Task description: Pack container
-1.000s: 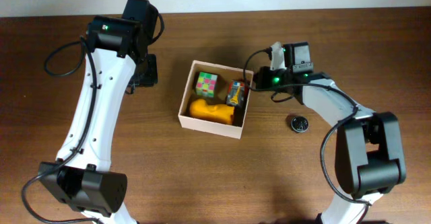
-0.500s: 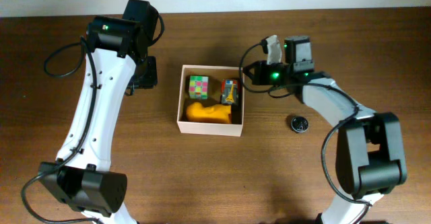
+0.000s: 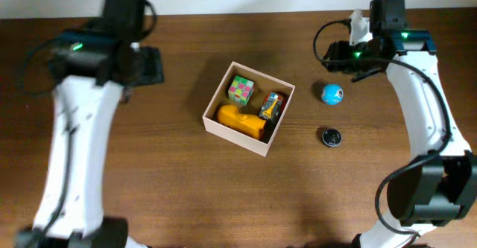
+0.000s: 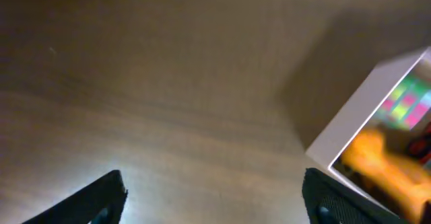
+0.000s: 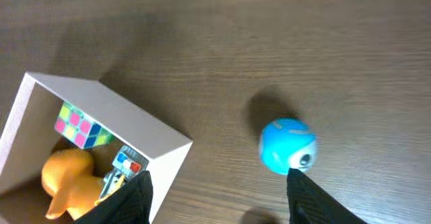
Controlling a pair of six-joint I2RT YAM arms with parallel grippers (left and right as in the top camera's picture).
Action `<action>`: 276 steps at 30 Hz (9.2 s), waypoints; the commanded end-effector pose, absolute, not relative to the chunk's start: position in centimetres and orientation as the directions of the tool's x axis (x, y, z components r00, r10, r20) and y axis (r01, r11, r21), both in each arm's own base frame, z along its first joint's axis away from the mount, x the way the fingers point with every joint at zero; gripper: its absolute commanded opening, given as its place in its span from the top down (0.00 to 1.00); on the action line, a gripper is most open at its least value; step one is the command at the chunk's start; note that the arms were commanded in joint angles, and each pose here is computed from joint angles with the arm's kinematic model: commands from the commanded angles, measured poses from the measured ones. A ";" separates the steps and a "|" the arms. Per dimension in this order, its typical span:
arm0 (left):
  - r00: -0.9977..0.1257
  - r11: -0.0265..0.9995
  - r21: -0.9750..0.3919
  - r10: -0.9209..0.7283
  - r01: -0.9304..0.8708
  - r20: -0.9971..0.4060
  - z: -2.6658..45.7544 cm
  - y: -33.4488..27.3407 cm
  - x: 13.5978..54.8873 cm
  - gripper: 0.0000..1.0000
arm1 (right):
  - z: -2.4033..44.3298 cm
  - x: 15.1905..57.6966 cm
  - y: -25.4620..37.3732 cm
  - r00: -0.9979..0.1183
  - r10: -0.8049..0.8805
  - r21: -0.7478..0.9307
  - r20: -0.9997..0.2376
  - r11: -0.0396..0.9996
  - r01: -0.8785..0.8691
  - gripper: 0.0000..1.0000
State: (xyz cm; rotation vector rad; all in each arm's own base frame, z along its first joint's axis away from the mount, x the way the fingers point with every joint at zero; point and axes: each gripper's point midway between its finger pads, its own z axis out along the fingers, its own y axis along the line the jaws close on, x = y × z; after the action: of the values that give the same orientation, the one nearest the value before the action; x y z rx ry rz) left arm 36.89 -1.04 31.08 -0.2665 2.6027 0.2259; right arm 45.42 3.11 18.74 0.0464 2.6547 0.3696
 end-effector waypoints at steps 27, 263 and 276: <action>-0.599 0.786 0.069 -0.408 -0.615 -0.689 39.6 11.9 26.7 0.01 | 6.3 44.9 15.6 -0.975 -0.104 0.360 -0.195 0.918 -0.169 0.96; -0.599 0.786 0.068 -0.409 -0.614 -0.689 39.6 11.8 26.7 0.01 | 32.1 33.0 28.8 -0.724 -0.409 0.152 -0.555 0.806 -0.572 0.01; -0.599 0.786 0.068 -0.409 -0.614 -0.689 39.6 11.8 26.7 0.01 | 39.8 32.1 20.1 -0.739 -0.143 0.166 -0.658 0.930 -0.328 0.01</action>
State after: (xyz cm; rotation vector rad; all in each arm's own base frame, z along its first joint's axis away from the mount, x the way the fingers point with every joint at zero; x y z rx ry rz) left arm 27.20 11.54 39.10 -0.7459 2.3153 0.3726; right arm 30.41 24.31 38.80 -0.5717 2.4043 0.4587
